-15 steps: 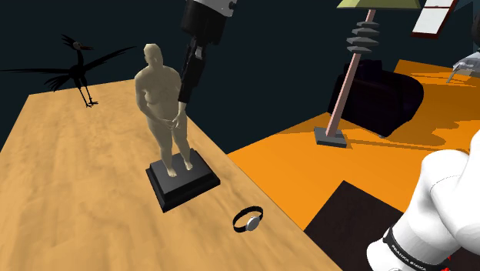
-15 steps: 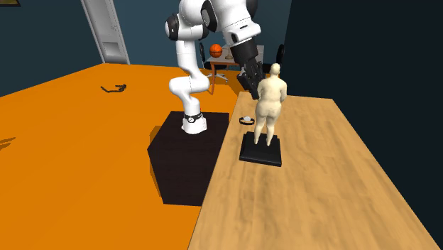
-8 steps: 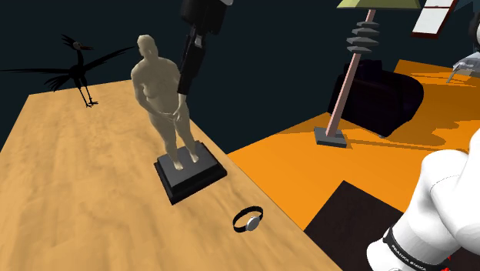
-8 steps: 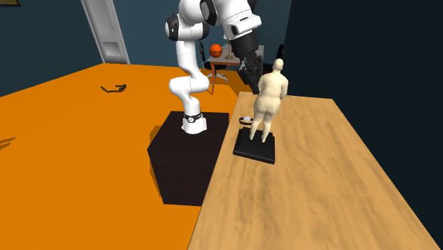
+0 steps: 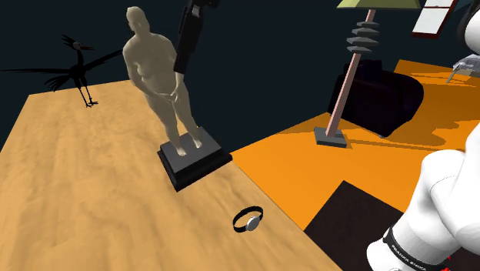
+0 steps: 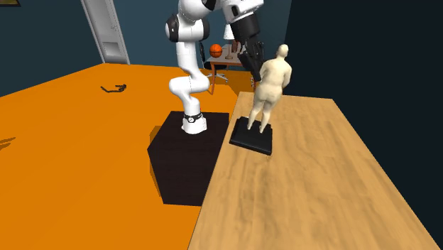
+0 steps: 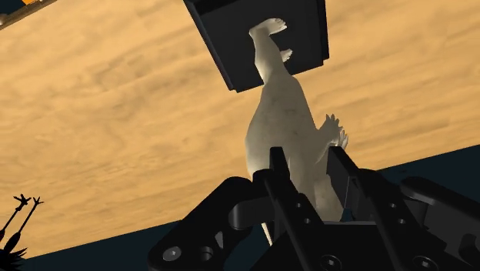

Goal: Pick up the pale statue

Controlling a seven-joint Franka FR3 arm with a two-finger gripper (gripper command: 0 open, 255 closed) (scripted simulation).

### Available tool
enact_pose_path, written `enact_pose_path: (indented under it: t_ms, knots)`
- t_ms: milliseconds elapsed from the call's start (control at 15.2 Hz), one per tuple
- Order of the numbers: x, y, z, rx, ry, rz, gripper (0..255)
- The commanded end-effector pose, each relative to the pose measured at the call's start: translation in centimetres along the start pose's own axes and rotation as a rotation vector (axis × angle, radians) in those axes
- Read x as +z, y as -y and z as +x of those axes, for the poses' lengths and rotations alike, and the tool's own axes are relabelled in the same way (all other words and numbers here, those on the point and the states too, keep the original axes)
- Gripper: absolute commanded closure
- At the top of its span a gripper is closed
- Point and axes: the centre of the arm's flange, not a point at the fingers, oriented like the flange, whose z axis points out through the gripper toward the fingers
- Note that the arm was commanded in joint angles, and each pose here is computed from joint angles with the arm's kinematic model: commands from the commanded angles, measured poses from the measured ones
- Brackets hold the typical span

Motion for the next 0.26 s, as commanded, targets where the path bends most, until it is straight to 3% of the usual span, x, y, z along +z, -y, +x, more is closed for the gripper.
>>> enact_pose_path:
  t_ms: [0,198]
  knots:
    - [-1.15,0.13,0.54,0.0,-0.002,-0.001,255]
    - [-1.71,0.17,0.77,0.0,-0.002,-0.001,255]
